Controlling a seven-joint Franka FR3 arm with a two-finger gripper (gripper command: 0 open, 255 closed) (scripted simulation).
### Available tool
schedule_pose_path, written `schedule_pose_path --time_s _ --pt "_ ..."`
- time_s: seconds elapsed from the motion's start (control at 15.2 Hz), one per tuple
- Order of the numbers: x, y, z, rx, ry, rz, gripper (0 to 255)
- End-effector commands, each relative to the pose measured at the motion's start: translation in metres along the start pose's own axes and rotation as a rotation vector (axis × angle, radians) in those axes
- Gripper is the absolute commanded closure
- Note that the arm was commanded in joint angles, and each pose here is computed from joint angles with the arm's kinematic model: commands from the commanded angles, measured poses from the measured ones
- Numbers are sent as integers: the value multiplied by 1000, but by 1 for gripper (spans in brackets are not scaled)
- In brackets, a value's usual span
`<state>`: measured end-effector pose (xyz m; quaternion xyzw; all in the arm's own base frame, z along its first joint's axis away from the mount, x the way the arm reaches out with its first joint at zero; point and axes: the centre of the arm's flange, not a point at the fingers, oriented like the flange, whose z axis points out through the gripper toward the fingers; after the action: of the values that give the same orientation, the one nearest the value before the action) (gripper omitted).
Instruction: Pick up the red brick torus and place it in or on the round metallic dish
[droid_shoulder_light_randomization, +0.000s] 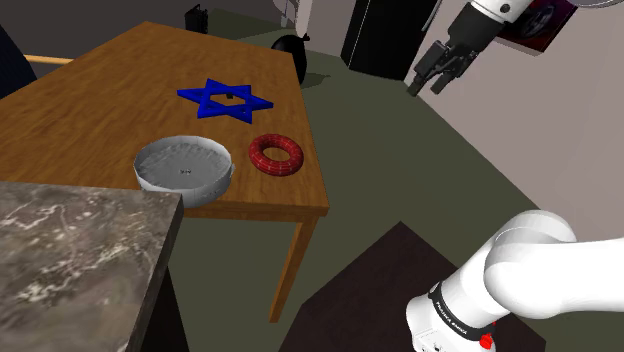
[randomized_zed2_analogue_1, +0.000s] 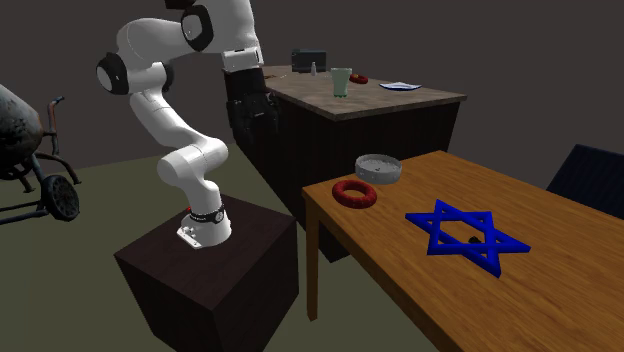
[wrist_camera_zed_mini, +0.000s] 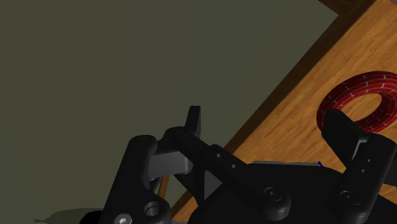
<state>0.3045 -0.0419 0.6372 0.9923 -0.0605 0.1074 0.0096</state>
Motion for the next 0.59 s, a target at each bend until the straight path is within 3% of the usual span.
schedule_pose_path --time_s 0.0,0.53 --pt "0 0 0 0 0 0 0" --pt "49 -59 75 23 -50 9 0"
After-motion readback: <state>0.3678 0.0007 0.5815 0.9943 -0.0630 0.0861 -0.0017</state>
